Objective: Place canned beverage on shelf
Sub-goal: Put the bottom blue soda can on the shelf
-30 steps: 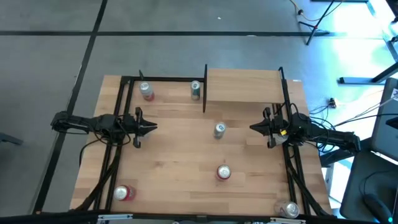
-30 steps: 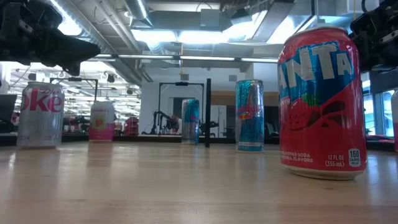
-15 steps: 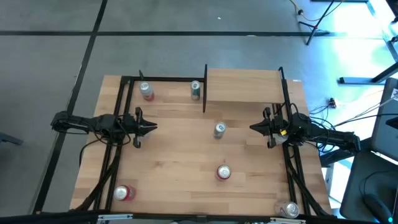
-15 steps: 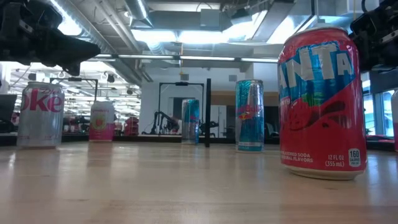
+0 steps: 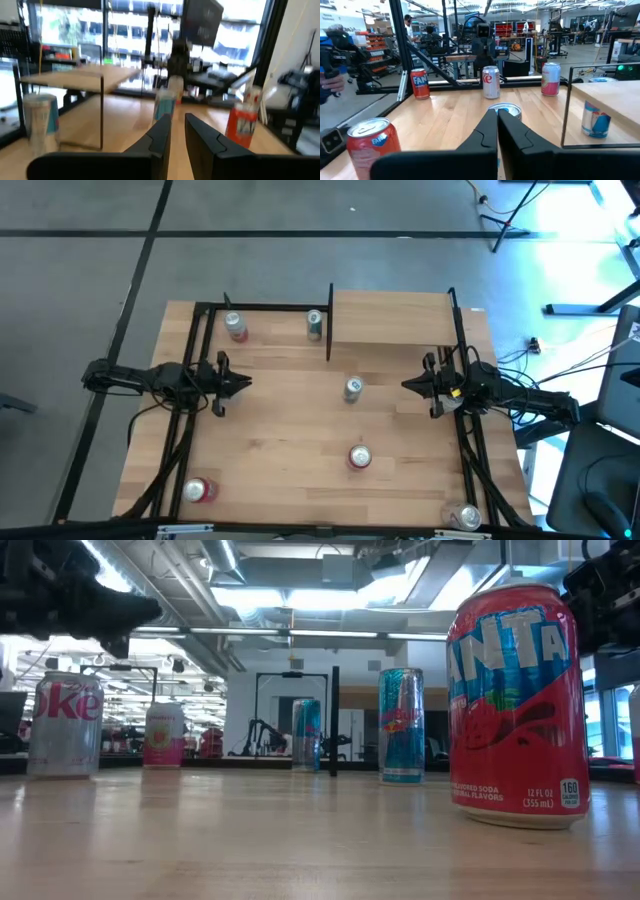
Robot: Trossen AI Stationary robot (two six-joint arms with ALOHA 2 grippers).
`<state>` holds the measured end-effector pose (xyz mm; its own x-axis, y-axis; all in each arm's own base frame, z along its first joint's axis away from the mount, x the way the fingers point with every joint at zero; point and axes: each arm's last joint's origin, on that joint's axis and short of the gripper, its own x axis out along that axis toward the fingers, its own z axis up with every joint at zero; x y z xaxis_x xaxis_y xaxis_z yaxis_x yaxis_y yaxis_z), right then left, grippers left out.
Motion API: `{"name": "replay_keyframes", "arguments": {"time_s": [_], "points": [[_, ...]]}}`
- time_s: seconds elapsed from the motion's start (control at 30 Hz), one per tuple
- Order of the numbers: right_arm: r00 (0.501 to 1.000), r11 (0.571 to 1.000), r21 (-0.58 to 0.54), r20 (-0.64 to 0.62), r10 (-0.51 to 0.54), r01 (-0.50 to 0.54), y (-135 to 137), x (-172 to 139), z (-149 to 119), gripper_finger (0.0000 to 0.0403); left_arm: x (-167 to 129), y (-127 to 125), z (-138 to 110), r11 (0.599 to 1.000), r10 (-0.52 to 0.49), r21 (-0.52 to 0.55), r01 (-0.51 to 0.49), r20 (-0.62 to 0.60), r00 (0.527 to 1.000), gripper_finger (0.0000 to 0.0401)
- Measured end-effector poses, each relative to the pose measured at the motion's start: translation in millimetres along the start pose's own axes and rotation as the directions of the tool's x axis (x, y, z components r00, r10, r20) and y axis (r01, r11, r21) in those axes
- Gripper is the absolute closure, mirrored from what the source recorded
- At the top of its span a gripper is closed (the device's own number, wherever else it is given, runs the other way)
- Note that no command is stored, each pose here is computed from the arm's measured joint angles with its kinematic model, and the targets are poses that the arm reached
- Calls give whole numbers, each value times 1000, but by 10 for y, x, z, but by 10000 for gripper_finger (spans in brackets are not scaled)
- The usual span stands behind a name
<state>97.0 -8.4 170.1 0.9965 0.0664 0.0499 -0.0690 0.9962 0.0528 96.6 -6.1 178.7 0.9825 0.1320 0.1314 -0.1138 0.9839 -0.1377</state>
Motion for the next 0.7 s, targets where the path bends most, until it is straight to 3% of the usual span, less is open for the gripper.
{"name": "replay_keyframes", "arguments": {"time_s": [0.1, 0.2, 0.27, 0.5, 0.7], "points": [[1000, 996, 86, 2, 12, -13, 4, 0, 3, 402, -3, -6, 74, 1000, -5, -20, 7, 74, 997, 353], [1000, 982, 188, 2, 12, -12, 4, 0, 3, 402, -20, 0, 198, 997, 33, 61, -46, 201, 979, 353], [1000, 982, 189, 17, -9, 6, -2, 0, 16, 402, -31, 4, 245, 994, 51, 85, -75, 248, 967, 353], [989, 981, 187, 122, -81, 57, -19, -1, 118, 402, -13, -10, 245, 990, 23, 131, -57, 246, 969, 353], [989, 974, 204, 85, -122, 102, -33, 57, 262, 402, 46, -24, 214, 980, 23, 191, -64, 211, 977, 353]]}}
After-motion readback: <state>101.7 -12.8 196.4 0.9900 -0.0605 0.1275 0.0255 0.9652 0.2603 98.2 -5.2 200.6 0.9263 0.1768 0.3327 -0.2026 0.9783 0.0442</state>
